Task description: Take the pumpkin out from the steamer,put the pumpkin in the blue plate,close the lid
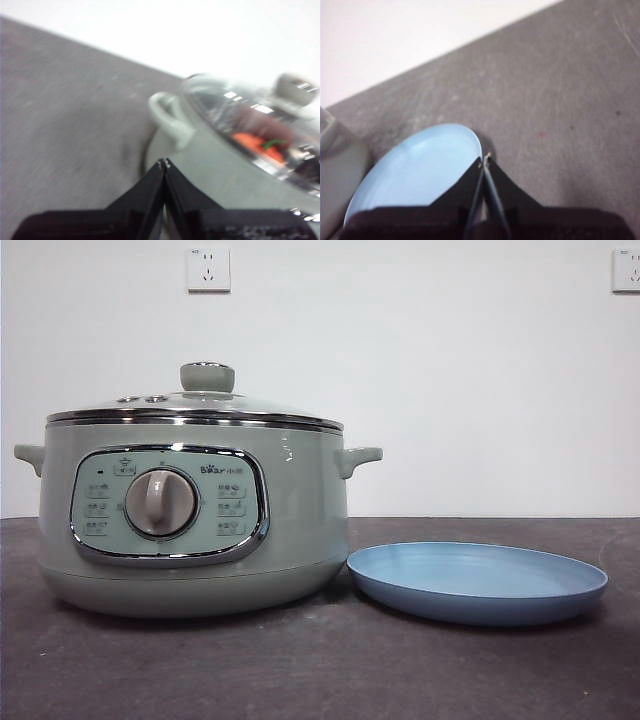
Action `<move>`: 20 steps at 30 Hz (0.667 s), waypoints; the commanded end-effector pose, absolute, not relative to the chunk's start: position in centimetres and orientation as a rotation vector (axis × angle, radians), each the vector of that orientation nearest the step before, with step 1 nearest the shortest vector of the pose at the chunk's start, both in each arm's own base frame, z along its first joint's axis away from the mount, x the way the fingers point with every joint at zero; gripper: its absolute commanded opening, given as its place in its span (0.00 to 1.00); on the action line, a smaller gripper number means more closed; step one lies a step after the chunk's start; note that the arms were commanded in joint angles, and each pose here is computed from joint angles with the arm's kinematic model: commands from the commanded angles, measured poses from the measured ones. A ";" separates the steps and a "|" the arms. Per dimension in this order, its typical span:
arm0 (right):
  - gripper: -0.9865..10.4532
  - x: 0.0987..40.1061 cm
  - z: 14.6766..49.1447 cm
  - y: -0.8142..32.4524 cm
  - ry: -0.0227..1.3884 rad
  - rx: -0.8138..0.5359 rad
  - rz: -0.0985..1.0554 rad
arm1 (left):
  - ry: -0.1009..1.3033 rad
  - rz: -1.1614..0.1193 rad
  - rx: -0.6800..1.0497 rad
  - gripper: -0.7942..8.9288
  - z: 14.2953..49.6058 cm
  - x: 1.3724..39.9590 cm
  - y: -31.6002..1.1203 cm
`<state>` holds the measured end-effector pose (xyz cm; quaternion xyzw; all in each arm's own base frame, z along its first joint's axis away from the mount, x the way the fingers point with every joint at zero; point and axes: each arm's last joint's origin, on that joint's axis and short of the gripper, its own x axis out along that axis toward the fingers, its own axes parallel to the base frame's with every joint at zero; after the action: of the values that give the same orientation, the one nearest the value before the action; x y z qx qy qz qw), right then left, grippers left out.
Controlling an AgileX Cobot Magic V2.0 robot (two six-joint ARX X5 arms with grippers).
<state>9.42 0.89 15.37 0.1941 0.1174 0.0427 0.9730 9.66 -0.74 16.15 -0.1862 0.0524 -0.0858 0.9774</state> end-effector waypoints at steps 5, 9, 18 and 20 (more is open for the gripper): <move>0.07 8.9 19.4 0.9 0.204 0.406 0.090 | 0.102 -0.197 -0.376 0.07 18.3 9.1 -0.8; 0.07 9.0 22.2 0.9 0.197 0.402 0.092 | 0.102 -0.199 -0.366 0.07 20.4 8.8 -0.8; 0.07 10.5 28.4 1.0 0.209 0.309 0.102 | 0.115 -0.203 -0.263 0.07 26.4 10.0 -0.8; 0.07 10.9 29.7 1.0 0.212 0.273 0.105 | 0.115 -0.218 -0.237 0.07 28.0 10.5 -0.9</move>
<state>10.77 1.00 29.09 0.1574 0.1090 0.0483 0.9803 10.31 -0.86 27.48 -0.1426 0.0613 -0.1043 0.9824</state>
